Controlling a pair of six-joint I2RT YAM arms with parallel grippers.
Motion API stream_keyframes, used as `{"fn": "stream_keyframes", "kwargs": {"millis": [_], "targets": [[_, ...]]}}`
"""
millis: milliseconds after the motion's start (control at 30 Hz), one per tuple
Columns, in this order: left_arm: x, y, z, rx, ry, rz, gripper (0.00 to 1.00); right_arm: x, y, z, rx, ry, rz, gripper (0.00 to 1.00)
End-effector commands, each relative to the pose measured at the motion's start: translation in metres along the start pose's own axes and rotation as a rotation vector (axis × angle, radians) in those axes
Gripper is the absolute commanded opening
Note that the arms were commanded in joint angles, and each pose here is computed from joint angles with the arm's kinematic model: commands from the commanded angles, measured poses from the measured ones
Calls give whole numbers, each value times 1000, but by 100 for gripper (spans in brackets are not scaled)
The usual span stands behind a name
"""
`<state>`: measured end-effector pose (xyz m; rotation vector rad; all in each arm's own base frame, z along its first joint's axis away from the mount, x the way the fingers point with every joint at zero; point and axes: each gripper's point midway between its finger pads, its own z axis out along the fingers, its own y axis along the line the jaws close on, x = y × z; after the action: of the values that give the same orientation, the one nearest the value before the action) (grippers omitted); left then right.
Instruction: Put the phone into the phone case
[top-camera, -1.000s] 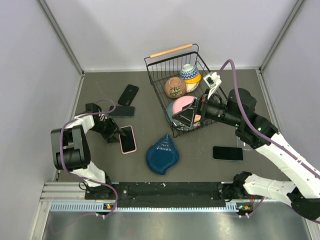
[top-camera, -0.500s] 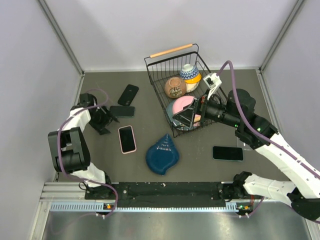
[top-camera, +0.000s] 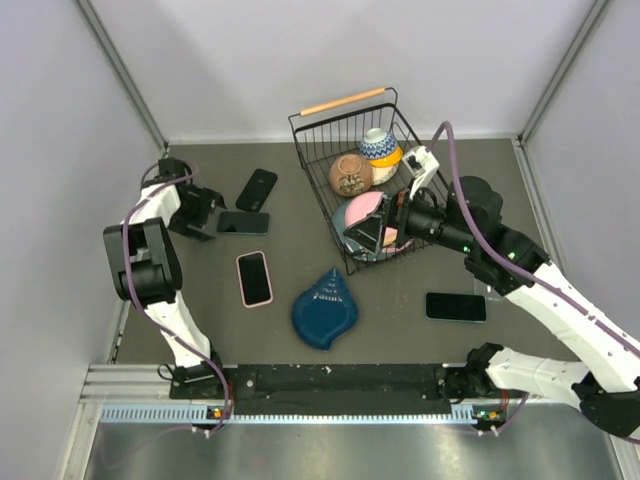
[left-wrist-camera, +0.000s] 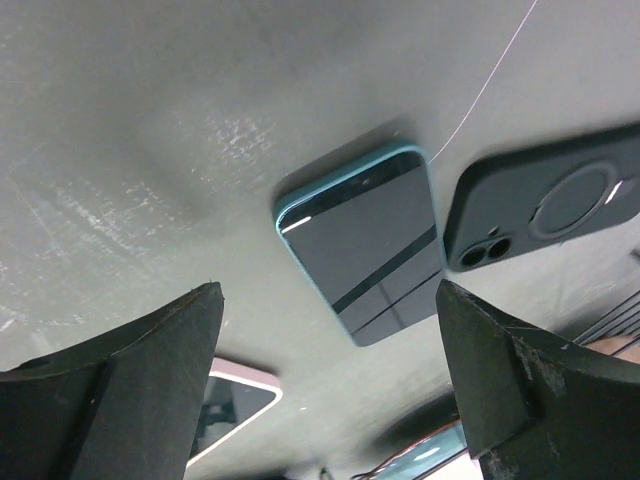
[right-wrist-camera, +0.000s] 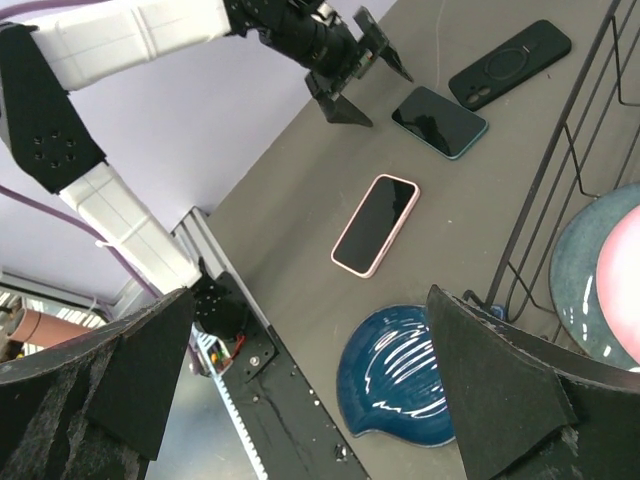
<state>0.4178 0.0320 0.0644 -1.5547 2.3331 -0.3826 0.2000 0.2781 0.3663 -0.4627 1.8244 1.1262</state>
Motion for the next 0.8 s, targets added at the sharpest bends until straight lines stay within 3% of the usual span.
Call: {"fn": "stream_keyframes", "kwargs": {"millis": [0,67,167,500,767], "targets": [[-29,-15,-11,-52,-107,-193,90,-15,-1,3,16,-34,-37,99],[-29,-5,-12,-139,-107,-266,90,-15,-3,5,22,-28,-41,99],[-31,-13,-3,-172,-95,-258,92,-17,-5,8,30,-24,-51,99],[-22,-37,15,-165,-92,-266,96,-20,-7,11,43,-21,-81,99],[-12,-28,33,-256,-65,-293,96,-20,-14,9,76,-24,-100,99]]}}
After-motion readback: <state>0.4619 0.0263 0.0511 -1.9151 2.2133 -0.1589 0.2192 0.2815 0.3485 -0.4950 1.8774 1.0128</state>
